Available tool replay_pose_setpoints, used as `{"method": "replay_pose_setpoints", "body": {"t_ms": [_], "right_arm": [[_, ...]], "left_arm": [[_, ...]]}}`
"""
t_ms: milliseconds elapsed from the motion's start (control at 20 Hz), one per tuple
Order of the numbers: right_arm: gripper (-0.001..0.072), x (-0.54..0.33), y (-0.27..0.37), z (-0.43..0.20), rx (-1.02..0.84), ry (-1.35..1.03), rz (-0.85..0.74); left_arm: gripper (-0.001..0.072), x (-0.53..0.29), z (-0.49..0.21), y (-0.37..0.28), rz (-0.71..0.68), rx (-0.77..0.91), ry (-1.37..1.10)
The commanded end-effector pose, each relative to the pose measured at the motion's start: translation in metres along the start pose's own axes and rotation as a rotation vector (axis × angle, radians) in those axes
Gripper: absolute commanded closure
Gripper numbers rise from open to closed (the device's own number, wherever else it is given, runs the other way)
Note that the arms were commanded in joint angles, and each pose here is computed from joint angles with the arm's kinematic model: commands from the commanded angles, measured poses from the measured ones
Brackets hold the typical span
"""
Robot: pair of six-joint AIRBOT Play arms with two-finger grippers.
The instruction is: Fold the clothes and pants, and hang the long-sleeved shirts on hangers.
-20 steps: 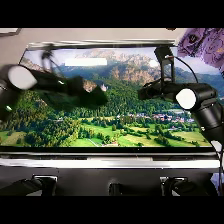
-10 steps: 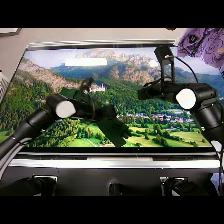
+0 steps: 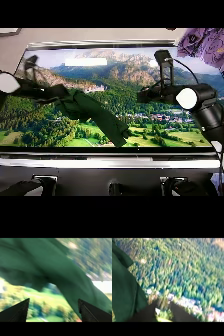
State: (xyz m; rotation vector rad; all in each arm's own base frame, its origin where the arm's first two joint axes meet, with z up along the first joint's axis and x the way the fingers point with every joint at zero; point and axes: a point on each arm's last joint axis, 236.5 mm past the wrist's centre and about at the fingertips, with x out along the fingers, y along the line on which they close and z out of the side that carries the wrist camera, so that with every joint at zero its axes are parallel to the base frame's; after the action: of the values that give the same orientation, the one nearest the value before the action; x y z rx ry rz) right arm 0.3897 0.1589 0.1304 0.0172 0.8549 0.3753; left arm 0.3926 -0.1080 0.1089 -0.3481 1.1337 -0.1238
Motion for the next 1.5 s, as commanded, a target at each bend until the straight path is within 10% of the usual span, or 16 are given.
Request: {"method": "replay_pose_setpoints", "body": {"t_ms": [0, 250, 800, 1000, 1450], "right_arm": [[0.0243, 0.01, -0.048, -0.045, 0.197, 0.138, -0.102], [0.0214, 0.048, -0.016, -0.16, 0.531, 0.346, 0.286], [0.0186, 0.118, 0.05, -0.224, 0.595, 0.456, 0.399], [0.0685, 0.121, 0.046, -0.217, 0.573, 0.424, 0.393], [0.0685, 0.102, 0.06, -0.19, 0.533, 0.387, 0.457]], "left_arm": [[-0.0013, -0.014, 0.02, 0.06, 0.069, -0.1, -0.037], [-0.0013, -0.013, 0.034, 0.101, 0.109, -0.197, -0.063], [-0.0013, 0.006, 0.017, 0.138, 0.151, -0.29, 0.057], [-0.0013, -0.001, 0.02, 0.17, 0.125, -0.356, 0.035], [-0.0013, 0.11, 0.026, 0.164, -0.269, -0.377, -0.02]]}}
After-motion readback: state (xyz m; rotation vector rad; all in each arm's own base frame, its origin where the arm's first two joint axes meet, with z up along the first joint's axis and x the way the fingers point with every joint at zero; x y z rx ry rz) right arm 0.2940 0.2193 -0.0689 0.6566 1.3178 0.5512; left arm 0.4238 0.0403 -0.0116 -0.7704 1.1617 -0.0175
